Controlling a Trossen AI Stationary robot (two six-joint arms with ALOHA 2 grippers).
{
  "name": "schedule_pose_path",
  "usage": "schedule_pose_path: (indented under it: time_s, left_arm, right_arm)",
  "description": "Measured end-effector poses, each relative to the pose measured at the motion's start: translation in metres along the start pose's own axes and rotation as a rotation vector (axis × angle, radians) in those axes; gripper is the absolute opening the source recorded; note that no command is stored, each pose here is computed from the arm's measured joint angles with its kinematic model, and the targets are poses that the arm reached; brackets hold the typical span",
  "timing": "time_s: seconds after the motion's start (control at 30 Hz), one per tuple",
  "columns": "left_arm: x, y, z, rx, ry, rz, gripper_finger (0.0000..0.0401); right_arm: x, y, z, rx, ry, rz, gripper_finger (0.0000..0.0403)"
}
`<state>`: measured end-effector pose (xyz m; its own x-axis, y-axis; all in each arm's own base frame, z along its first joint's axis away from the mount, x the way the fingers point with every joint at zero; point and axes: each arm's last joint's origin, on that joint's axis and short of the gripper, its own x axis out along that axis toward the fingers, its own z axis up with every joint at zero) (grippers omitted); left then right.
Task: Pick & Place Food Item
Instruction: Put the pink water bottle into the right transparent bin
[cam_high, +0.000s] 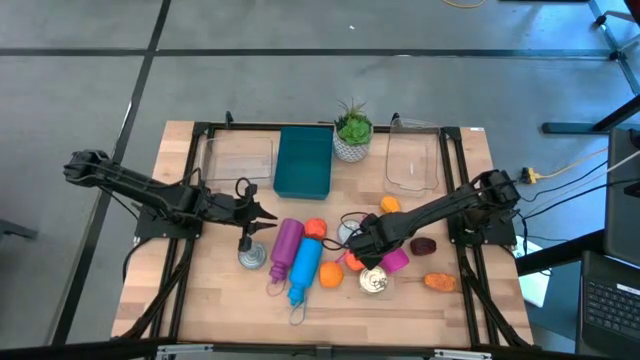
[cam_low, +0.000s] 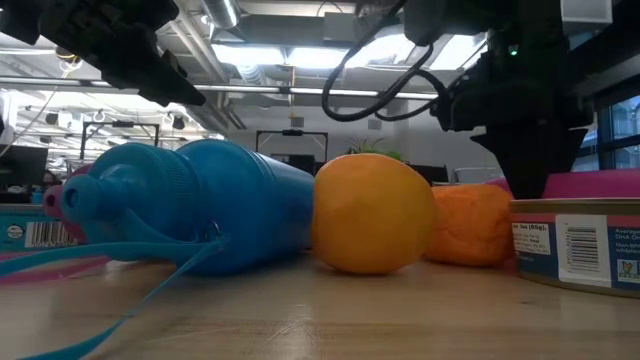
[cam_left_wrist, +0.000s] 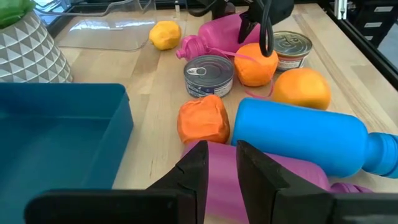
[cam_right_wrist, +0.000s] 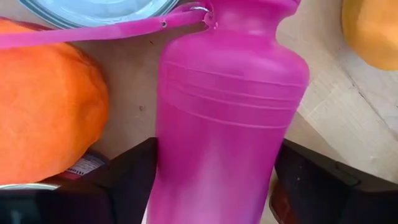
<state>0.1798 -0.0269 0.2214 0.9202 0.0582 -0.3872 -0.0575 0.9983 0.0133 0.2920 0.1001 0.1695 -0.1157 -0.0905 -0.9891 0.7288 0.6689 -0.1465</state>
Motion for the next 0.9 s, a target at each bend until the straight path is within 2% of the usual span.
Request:
schedule_pose_path:
  time_s: [0.47, 0.7, 0.9]
  left_arm:
    - [0.000, 0.000, 0.000, 0.007, 0.000, 0.000, 0.0070]
    - [0.000, 0.001, 0.000, 0.007, -0.001, 0.018, 0.0070]
    - [0.000, 0.001, 0.000, 0.008, -0.001, 0.021, 0.0070]
  right_arm:
    - [0.000, 0.002, 0.001, -0.034, 0.022, 0.024, 0.0206]
    - [-0.021, 0.006, 0.010, -0.096, -0.023, 0.017, 0.0207]
    - [-0.038, 0.001, 0.018, -0.112, -0.050, -0.038, 0.0209]
